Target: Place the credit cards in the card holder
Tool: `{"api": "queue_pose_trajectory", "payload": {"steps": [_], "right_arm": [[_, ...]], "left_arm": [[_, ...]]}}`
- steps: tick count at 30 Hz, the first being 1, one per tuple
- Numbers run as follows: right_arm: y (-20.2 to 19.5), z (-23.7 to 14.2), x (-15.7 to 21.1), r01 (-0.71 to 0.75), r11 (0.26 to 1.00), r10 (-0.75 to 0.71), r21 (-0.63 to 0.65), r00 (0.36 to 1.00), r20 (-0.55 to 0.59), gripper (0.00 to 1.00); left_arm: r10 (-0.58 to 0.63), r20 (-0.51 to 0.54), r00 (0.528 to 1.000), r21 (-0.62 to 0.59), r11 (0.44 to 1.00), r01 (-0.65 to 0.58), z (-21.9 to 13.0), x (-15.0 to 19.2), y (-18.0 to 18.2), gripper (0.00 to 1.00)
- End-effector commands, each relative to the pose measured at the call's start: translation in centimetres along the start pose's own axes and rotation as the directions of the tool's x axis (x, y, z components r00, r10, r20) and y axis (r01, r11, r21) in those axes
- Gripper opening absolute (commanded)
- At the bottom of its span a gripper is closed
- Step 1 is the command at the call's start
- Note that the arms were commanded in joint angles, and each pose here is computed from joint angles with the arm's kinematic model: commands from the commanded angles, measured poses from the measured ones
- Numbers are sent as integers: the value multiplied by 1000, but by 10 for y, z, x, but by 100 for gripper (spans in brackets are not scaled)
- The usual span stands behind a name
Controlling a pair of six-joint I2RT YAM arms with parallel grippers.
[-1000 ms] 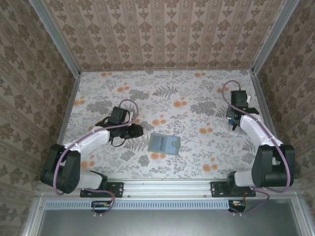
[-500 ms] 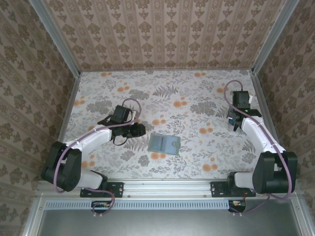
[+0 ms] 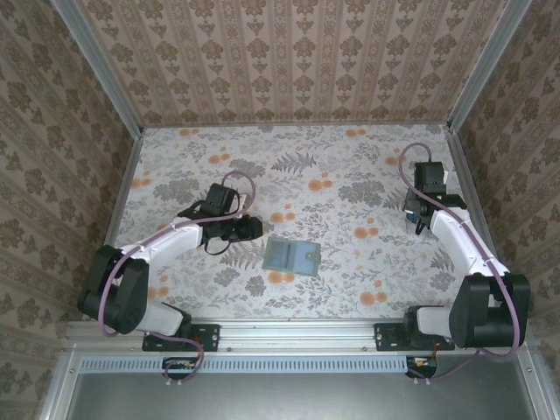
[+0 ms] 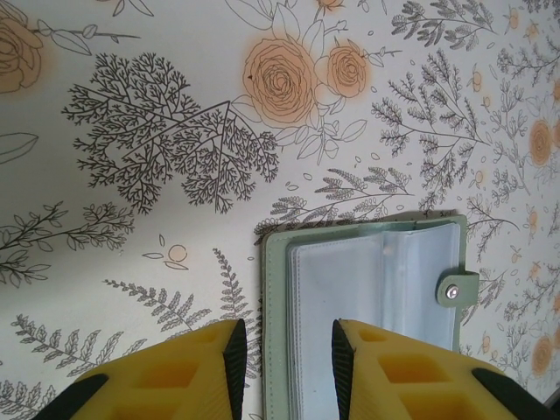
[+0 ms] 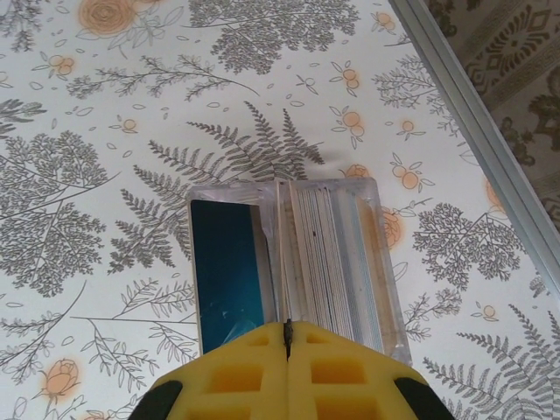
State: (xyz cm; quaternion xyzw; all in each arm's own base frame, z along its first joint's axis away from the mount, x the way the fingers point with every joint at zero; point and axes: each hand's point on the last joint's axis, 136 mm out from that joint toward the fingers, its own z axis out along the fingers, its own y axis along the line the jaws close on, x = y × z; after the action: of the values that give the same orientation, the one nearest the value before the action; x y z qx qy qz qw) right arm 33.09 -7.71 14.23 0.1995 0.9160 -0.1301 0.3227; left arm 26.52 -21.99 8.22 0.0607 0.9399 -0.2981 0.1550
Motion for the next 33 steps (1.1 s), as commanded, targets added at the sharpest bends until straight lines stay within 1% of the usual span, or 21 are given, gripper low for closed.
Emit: {"api": "queue_pose_trajectory", "payload": {"steps": [1,6,12,17,24,28,30,33], "right_arm": [[5,-10,-13,9,999,-8,-40,999,31,0],[10,-5,-12,24,998,-23,-57,1000,18,0],[15,16,-2,48,998,-50,-47,998,-39,0],[16,34,4,98,995,-97,9,992,-83,0],[13,47,8,132,990,-124,57,986,-114,0],[13,51,12,145,987,-135,64,981,-137,0],[12,52,13,156,985,-145,67,978,-151,7],[12,51,13,164,984,-152,71,976,-158,12]], "left_arm": [[9,-5,1000,17,1000,-8,0,-4,-8,34],[9,-8,1000,19,1000,-9,3,-6,-9,34],[13,-14,1000,17,1000,-13,4,-5,-9,34],[13,-15,1000,17,1000,-13,6,-4,-9,34],[13,-24,1000,27,1000,-12,10,-4,-9,34],[18,-34,999,32,999,-17,13,-3,-10,34],[17,-34,999,31,999,-16,13,-3,-9,34],[21,-37,999,32,999,-20,14,-3,-9,34]]}}
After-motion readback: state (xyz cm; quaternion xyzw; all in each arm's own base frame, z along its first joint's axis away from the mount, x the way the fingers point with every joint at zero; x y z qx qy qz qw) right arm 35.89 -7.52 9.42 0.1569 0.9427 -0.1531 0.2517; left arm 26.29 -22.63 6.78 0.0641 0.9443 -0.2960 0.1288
